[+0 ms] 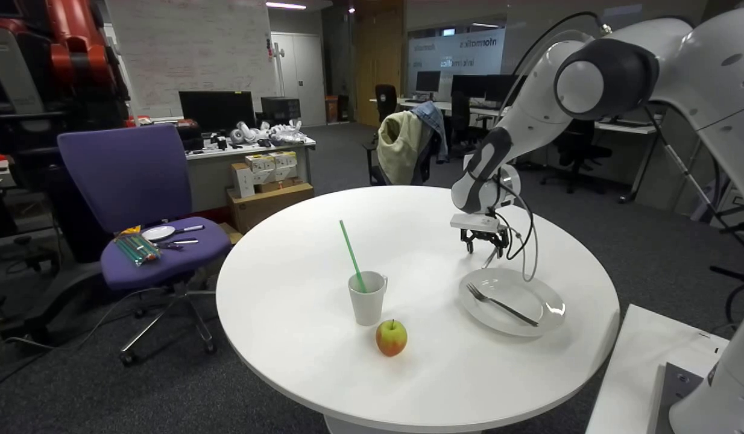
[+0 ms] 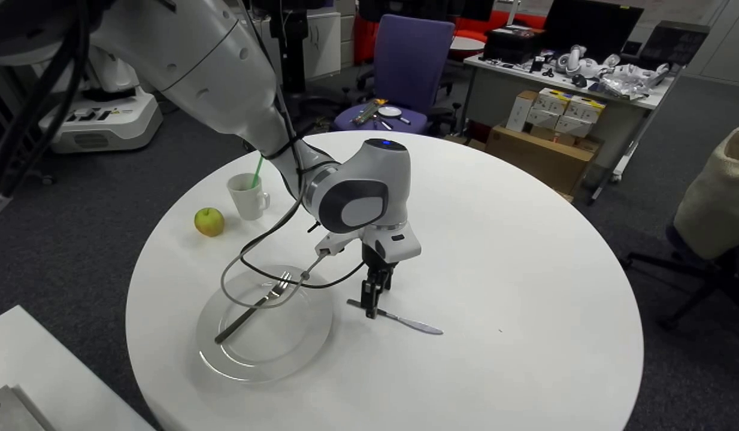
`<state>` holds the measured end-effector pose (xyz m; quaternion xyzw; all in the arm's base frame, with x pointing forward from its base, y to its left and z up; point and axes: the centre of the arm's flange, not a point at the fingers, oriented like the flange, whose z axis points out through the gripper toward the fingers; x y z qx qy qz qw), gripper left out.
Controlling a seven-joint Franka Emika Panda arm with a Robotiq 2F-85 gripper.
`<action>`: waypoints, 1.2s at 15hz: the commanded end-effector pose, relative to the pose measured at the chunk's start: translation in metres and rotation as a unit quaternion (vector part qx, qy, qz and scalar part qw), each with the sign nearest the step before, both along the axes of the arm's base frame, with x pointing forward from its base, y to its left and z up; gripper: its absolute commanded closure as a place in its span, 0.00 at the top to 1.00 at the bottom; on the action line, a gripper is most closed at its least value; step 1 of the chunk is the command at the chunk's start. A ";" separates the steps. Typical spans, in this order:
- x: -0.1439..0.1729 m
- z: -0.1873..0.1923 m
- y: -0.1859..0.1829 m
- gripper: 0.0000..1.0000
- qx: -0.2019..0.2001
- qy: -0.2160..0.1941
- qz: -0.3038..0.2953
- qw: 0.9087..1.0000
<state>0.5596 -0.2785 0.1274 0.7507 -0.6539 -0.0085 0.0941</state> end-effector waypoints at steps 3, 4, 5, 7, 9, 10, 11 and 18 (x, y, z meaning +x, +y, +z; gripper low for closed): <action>-0.046 0.023 -0.010 1.00 0.001 0.008 0.032 0.999; -0.053 0.026 -0.013 1.00 0.002 0.006 0.037 0.999; -0.063 0.028 -0.017 1.00 0.003 0.005 0.042 0.999; -0.076 0.031 -0.024 1.00 0.005 -0.007 0.050 0.999; -0.084 0.033 -0.029 1.00 0.006 -0.019 0.056 0.998; -0.087 0.034 -0.031 1.00 0.007 -0.023 0.059 0.998; -0.090 0.036 -0.032 1.00 0.007 -0.027 0.060 0.998; -0.063 0.022 -0.014 1.00 0.020 -0.058 0.066 0.996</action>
